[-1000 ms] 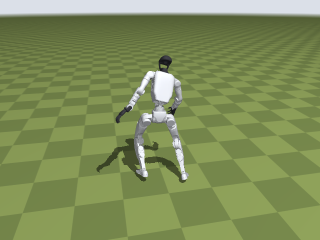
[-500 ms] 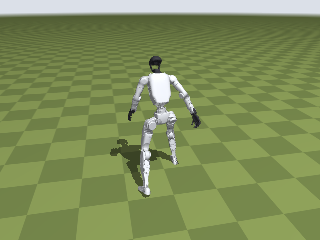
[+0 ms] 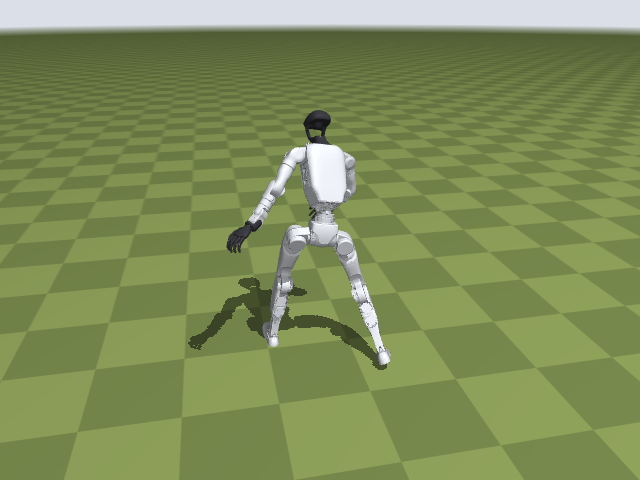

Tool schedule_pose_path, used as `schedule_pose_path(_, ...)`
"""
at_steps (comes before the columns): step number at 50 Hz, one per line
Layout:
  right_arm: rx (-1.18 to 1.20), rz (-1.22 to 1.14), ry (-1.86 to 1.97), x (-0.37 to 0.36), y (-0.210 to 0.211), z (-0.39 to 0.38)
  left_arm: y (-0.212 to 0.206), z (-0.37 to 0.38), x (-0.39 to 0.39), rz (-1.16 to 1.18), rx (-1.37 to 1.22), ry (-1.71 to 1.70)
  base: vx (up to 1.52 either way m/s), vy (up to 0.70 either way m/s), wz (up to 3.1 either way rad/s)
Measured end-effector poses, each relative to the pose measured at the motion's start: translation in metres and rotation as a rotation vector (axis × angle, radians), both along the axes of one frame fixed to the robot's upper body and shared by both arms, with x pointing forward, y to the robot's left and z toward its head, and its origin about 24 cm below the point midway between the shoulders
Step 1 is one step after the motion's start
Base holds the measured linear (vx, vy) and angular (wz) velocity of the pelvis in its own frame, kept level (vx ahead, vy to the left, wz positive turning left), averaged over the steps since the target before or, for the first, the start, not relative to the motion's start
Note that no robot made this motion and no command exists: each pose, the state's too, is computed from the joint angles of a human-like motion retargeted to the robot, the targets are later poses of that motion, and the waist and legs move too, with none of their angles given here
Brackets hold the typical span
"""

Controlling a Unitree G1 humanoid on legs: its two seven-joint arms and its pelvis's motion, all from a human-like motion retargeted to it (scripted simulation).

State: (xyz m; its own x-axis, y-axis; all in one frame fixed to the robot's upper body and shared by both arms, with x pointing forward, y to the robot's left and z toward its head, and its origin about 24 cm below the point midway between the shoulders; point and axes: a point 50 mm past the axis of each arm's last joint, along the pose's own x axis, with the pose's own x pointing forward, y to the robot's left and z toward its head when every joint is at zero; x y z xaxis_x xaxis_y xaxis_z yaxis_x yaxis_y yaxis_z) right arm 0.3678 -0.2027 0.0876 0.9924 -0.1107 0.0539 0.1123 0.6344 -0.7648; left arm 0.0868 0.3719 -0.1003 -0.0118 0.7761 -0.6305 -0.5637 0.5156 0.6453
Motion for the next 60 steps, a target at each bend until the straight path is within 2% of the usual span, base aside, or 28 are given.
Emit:
schedule_pose_path(2, 0.062, 0.053, -0.009, -0.003, 0.010, 0.000, 0.033, 0.029, 0.008, 0.134, 0.118, -0.079, 1.02, 0.16, -0.28)
schedule_pose_path(5, 0.448, 0.030, 0.133, -0.022, 0.006, -0.034, 0.069, 0.077, 0.040, 0.205, 0.234, -0.277, 1.01, 0.10, 0.56)
schedule_pose_path(7, 0.744, -0.105, 0.269, -0.048, -0.004, -0.080, 0.080, 0.107, 0.072, 0.162, 0.257, -0.416, 0.98, -0.05, 1.05)
schedule_pose_path(10, 0.853, -0.372, 0.457, -0.113, -0.013, -0.153, 0.077, 0.136, 0.115, 0.045, 0.275, -0.529, 0.92, -0.17, 0.72)
schedule_pose_path(13, 0.668, -0.515, 0.714, -0.197, -0.020, -0.208, 0.045, 0.122, 0.143, -0.114, 0.246, -0.472, 0.87, -0.24, 0.22)
schedule_pose_path(16, 0.557, -0.562, 0.967, -0.264, -0.043, -0.233, -0.001, 0.086, 0.156, -0.303, 0.153, -0.387, 0.83, -0.24, -0.06)
schedule_pose_path(21, 0.356, -0.613, 1.231, -0.307, -0.128, -0.218, -0.091, 0.044, 0.173, -0.623, -0.129, -0.497, 0.79, -0.24, 0.08)
schedule_pose_path(25, 0.224, -0.964, 1.073, -0.313, -0.211, -0.165, -0.157, 0.032, 0.177, -0.650, -0.507, -0.752, 0.87, -0.25, 0.75)
schedule_pose_path(28, 0.178, -1.225, 0.689, -0.280, -0.240, -0.128, -0.167, 0.025, 0.165, -0.549, -0.660, -0.835, 0.84, -0.23, -0.55)
schedule_pose_path(30, 0.199, -1.279, 0.454, -0.233, -0.234, -0.113, -0.151, 0.013, 0.143, -0.445, -0.621, -0.810, 0.78, -0.08, -1.49)
schedule_pose_path(32, 0.283, -1.181, 0.349, -0.176, -0.208, -0.106, -0.134, -0.008, 0.105, -0.331, -0.537, -0.695, 0.79, 0.07, -1.28)
schedule_pose_path(36, 0.437, -0.706, 0.272, -0.085, -0.129, -0.091, -0.110, -0.044, 0.018, -0.172, -0.377, -0.340, 0.79, 0.18, -0.09)
schedule_pose_path(40, 0.258, -0.163, 0.189, -0.050, -0.048, -0.067, -0.066, -0.043, -0.035, -0.104, -0.203, -0.051, 0.70, 0.22, 0.53)
schedule_pose_path(42, 0.183, -0.020, 0.196, -0.045, -0.018, -0.065, -0.035, -0.030, -0.050, -0.031, -0.121, 0.036, 0.70, 0.22, 0.68)
schedule_pose_path(45, 0.260, 0.093, 0.288, -0.046, 0.018, -0.079, 0.021, 0.005, -0.065, 0.121, 0.041, 0.082, 0.80, 0.20, 0.29)
schedule_pose_path(49, 0.467, 0.008, 0.410, -0.074, 0.023, -0.117, 0.087, 0.073, -0.037, 0.207, 0.283, -0.058, 0.91, 0.17, 0.50)
schedule_pose_path(53, 0.740, -0.363, 0.526, -0.151, -0.007, -0.178, 0.115, 0.141, 0.040, 0.075, 0.419, -0.329, 0.91, 0.06, 1.03)
schedule_pose_path(55, 0.743, -0.543, 0.661, -0.204, -0.024, -0.208, 0.104, 0.151, 0.079, 0.009, 0.394, -0.420, 0.83, -0.02, 0.78)
schedule_pose_path(60, 0.456, -0.659, 1.036, -0.305, -0.072, -0.235, 0.028, 0.101, 0.141, -0.193, 0.219, -0.427, 0.78, -0.11, 0.53)
